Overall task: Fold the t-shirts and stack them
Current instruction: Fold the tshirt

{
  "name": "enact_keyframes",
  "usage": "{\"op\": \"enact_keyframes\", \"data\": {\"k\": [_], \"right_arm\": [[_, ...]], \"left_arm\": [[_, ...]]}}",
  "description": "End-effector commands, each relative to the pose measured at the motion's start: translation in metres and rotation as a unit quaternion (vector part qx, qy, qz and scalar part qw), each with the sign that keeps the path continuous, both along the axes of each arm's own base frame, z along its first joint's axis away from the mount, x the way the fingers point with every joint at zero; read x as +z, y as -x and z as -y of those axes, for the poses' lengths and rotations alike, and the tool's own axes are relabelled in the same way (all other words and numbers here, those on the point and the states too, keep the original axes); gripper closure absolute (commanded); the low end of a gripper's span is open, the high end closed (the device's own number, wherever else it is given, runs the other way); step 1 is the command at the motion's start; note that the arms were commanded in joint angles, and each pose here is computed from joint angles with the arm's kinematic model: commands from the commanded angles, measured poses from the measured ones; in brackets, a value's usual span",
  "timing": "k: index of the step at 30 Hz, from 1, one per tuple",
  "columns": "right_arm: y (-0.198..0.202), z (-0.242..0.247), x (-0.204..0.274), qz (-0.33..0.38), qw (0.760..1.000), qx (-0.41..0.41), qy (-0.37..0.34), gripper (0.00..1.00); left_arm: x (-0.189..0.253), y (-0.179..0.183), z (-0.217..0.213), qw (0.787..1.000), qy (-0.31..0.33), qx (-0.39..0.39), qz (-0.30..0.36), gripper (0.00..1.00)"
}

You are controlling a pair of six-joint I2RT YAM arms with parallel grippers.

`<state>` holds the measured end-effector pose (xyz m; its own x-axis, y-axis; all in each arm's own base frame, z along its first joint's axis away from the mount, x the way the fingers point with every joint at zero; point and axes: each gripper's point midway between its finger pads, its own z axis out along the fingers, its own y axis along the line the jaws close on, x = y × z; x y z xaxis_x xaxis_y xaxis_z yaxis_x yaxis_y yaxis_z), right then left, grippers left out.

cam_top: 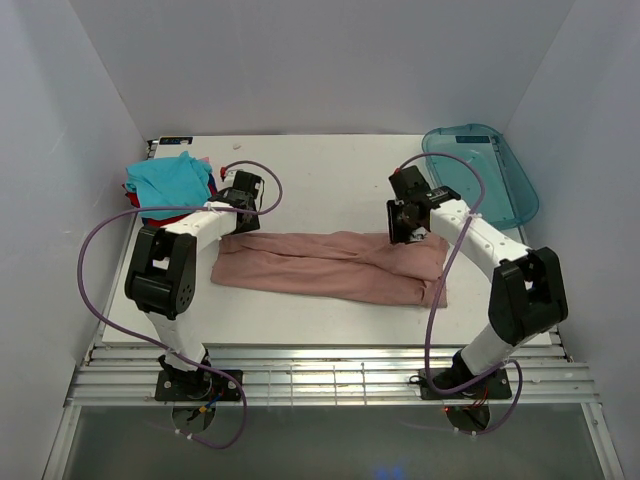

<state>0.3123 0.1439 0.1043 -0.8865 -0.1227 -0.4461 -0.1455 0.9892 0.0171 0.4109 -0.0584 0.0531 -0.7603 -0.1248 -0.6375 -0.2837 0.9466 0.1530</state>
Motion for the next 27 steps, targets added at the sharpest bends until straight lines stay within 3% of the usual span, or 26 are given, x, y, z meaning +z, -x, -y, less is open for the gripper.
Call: {"op": "enact_keyframes", "data": {"k": [1,11,27], "right_arm": [[-0.039,0.002,0.004,0.035,0.999,-0.008,-0.003,0.59],[-0.051,0.001,-0.035,0.011,1.000,0.009,-0.013,0.60],[-0.070,0.006,-0.041,0.013,1.000,0.020,-0.011,0.60]], "left_arm": [[0.023,-0.007,0.002,0.999,0.014,0.001,0.033,0.33],[0.040,0.001,0.005,0.998,0.029,-0.014,0.061,0.32],[0.047,0.004,0.002,0.997,0.028,-0.016,0.072,0.32]]}}
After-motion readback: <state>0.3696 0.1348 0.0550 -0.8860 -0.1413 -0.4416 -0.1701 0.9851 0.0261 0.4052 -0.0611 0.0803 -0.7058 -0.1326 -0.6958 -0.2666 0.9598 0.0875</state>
